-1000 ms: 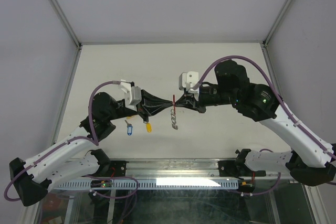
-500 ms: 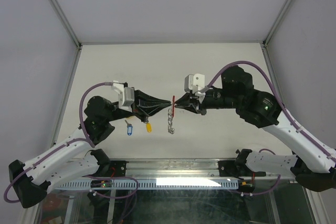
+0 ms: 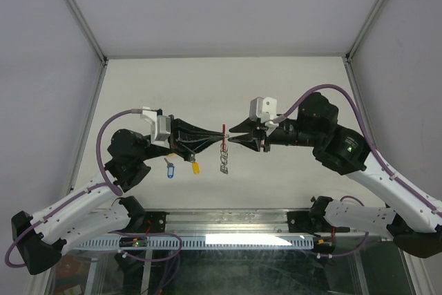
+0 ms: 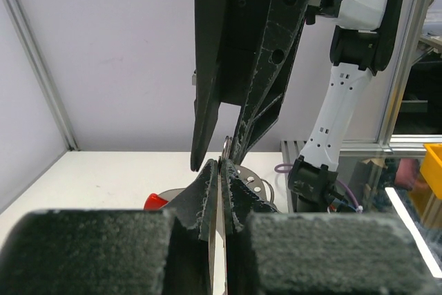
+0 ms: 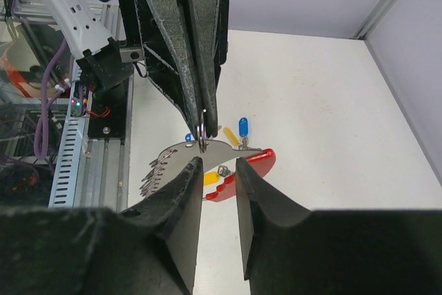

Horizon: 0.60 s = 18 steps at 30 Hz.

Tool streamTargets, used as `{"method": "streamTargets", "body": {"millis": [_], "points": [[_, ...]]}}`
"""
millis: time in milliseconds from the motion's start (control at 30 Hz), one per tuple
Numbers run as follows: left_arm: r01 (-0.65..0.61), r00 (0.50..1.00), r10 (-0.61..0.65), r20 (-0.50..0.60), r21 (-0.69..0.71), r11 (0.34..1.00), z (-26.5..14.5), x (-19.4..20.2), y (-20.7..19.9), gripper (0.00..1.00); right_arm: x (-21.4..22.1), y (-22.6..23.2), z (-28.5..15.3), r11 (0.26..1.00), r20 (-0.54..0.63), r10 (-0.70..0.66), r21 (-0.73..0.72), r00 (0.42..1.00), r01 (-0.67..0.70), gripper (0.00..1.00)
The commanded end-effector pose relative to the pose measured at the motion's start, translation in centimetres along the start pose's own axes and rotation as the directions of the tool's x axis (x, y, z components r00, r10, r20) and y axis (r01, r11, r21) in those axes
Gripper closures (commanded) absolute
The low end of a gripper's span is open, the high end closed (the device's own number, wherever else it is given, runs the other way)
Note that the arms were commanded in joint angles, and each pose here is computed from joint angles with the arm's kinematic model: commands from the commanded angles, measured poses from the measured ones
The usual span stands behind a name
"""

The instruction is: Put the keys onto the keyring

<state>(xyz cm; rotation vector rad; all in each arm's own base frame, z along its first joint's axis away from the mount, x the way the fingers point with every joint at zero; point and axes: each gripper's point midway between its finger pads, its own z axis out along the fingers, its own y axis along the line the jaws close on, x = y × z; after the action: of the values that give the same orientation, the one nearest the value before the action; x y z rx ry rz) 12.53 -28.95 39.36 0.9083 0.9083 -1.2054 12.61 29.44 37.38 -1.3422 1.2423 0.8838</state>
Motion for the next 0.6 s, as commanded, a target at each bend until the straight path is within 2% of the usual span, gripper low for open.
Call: {"method": "streamTargets", "body": {"millis": [0, 567], "points": [[-0.03, 0.998, 0.029, 0.061, 0.024, 0.999, 0.16, -1.78, -0.66, 1.0, -3.54, -0.49, -0.65, 0.999, 0.13, -0.036, 0.041, 0.991, 0.031, 0.71], [-0.03, 0.998, 0.028, 0.057, 0.026, 0.999, 0.24, -1.64, -0.62, 1.0, -3.64, 0.37, -0.02, 1.0, 0.146, -0.015, -0.021, 0.989, 0.018, 0.72]]}}
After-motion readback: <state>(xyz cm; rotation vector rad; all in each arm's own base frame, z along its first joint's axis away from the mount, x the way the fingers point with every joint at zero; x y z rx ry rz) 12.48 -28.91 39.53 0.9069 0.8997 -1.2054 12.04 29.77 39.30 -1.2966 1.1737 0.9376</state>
